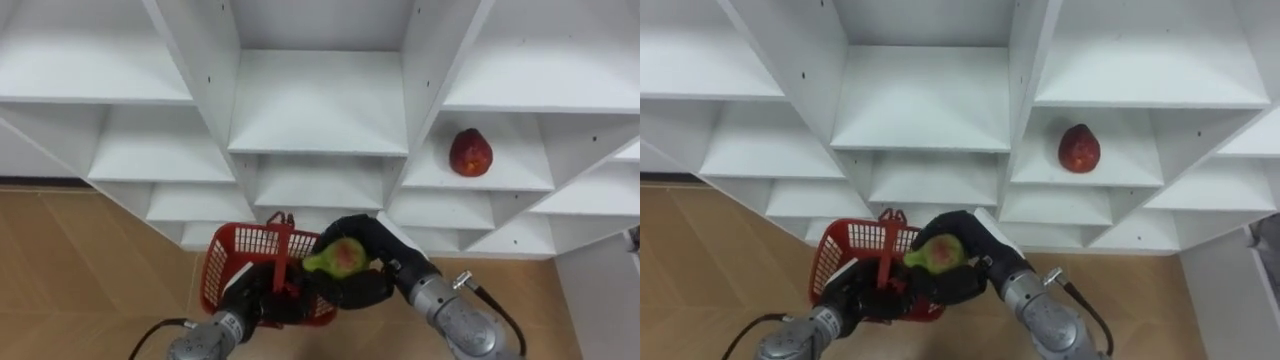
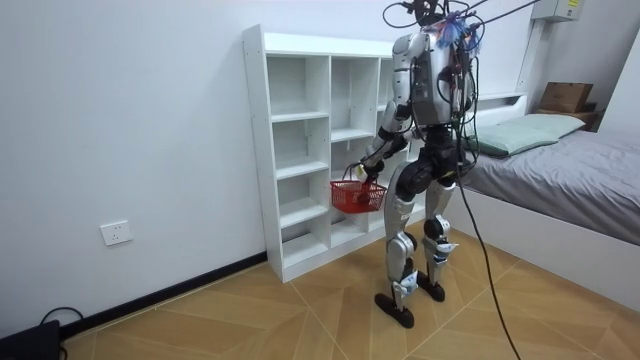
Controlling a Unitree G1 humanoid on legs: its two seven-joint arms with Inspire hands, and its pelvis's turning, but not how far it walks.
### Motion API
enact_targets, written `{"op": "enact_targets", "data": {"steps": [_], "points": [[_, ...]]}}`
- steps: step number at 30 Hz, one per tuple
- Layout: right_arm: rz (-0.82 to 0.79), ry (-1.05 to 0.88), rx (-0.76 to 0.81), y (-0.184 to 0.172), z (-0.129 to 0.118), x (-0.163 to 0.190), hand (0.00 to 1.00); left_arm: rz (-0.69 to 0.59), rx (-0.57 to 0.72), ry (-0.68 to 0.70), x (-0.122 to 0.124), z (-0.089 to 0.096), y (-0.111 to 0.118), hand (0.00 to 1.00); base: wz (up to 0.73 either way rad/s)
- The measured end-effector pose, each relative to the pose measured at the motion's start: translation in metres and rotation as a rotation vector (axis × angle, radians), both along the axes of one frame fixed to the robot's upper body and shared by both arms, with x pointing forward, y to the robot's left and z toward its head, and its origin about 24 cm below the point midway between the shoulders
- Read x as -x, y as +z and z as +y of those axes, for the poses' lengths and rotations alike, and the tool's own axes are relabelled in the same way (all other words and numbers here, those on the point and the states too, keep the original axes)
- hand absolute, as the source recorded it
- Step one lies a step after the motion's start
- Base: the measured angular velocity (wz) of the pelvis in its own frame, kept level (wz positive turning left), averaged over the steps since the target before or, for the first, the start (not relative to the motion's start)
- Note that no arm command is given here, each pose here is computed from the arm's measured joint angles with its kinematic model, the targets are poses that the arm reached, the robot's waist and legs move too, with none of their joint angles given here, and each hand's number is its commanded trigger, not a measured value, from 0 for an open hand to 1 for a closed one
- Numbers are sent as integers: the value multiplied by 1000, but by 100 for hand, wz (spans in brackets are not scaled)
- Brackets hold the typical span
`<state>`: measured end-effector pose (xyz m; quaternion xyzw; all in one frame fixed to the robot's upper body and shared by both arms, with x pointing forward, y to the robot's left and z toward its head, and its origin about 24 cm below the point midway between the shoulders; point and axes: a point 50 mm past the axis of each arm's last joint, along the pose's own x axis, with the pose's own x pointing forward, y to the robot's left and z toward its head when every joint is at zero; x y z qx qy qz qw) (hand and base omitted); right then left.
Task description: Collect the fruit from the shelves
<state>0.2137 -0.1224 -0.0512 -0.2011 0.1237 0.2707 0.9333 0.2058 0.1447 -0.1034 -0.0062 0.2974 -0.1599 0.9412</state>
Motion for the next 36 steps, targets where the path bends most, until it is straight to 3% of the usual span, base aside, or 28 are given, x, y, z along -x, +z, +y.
{"op": "enact_targets", "data": {"steps": [4,25,36], "points": [[35,-19,16,-8,-6,3,100,-29,60,31,-2,2,6,100,-2],[13,-93,35,-9,-10,-1,100,-69,108,15,-7,-1,15,100,0],[21,-156,75,-15,-18,-2,100,-71,128,-47,-5,-16,16,100,0]]}}
